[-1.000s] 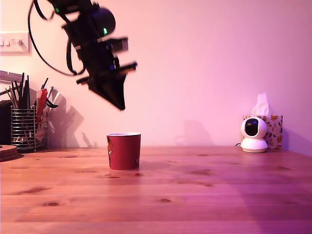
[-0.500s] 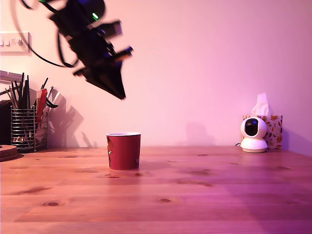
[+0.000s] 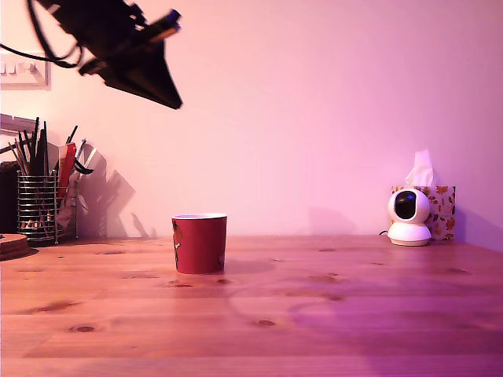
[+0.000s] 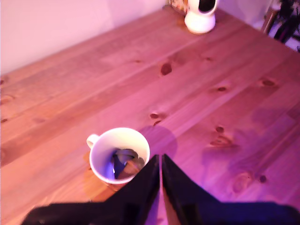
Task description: Pick up the coffee capsules on the table and drop them inside the coffee cup
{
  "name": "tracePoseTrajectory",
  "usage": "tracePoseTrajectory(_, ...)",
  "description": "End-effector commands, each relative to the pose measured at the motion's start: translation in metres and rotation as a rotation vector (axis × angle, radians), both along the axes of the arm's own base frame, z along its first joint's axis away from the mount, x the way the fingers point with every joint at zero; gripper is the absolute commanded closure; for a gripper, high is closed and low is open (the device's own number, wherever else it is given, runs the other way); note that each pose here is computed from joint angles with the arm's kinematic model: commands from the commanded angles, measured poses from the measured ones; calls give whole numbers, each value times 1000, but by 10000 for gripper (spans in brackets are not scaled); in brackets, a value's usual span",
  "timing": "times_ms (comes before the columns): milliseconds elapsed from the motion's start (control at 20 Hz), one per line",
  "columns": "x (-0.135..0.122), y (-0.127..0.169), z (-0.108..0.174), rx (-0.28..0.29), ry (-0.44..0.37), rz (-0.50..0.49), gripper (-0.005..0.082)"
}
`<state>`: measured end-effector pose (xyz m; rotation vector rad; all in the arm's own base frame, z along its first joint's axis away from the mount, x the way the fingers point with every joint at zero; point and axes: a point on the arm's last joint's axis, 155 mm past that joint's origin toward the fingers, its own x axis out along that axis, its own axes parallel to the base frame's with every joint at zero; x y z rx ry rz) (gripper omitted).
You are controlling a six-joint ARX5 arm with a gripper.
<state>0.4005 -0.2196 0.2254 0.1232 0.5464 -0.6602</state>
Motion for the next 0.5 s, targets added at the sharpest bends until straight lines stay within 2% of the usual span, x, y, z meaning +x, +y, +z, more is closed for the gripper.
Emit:
tracePoseTrajectory(0, -8, 8, -4, -12, -6, 16, 789)
tracePoseTrajectory(450, -41, 66, -4, -79, -85, 148, 789)
